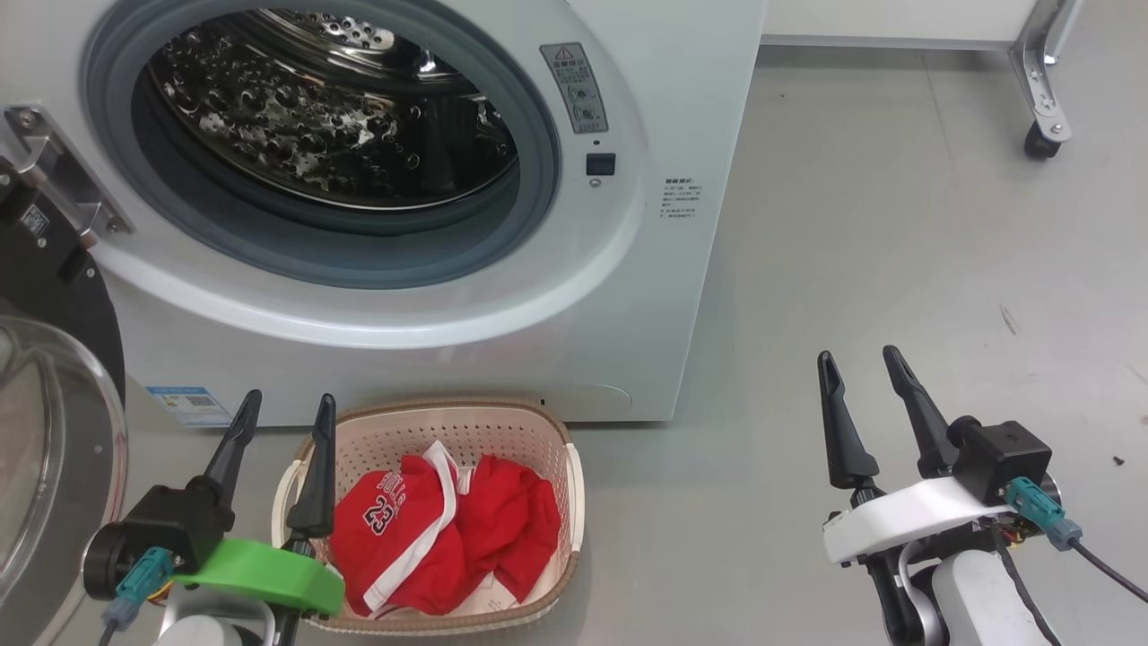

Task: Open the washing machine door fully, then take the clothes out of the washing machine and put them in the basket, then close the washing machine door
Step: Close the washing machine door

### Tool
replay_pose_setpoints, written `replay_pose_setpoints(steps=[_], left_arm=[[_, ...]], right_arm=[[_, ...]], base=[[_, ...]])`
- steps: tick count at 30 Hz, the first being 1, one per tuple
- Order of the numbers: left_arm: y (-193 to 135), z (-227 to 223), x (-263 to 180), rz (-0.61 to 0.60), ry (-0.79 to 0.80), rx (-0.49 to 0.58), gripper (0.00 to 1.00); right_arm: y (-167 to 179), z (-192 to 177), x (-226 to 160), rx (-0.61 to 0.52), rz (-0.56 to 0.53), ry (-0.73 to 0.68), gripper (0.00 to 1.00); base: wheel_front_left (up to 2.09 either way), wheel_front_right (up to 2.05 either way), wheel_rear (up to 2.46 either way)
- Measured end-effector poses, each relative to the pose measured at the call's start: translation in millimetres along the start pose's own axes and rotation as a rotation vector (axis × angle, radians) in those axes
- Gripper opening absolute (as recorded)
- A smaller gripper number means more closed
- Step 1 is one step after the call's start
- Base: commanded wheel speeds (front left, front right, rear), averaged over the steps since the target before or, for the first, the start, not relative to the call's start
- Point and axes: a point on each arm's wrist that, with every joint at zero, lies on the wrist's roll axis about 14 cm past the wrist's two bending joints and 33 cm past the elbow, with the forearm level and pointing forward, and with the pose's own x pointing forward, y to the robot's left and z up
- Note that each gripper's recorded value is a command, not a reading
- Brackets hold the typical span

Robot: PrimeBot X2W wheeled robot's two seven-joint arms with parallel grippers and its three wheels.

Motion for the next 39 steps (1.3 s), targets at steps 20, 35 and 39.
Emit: replay_pose_setpoints(steps=[20, 35, 39], left_arm=[[-1.0, 6.0, -1.7, -0.007, -0.016, 0.019, 1.0], [0.4, 6.3, -2.1, -0.006, -0.016, 0.037, 1.0], [0.2, 5.6, -2.0, -0.009, -0.014, 0.036, 1.0]], right_arm=[[6.3, -1.5, -0.8, -0.001, 0.018, 0.006, 1.0], [6.5, -2.4, -1.4, 0.0, 0.018, 0.009, 1.0], [5.8, -3.1, -1.2, 0.001, 0.016, 0.01, 1.0]], base=[[-1.22, 1.22, 0.0], [-0.95, 0.95, 0.0], [-0.63, 0.63, 0.0]])
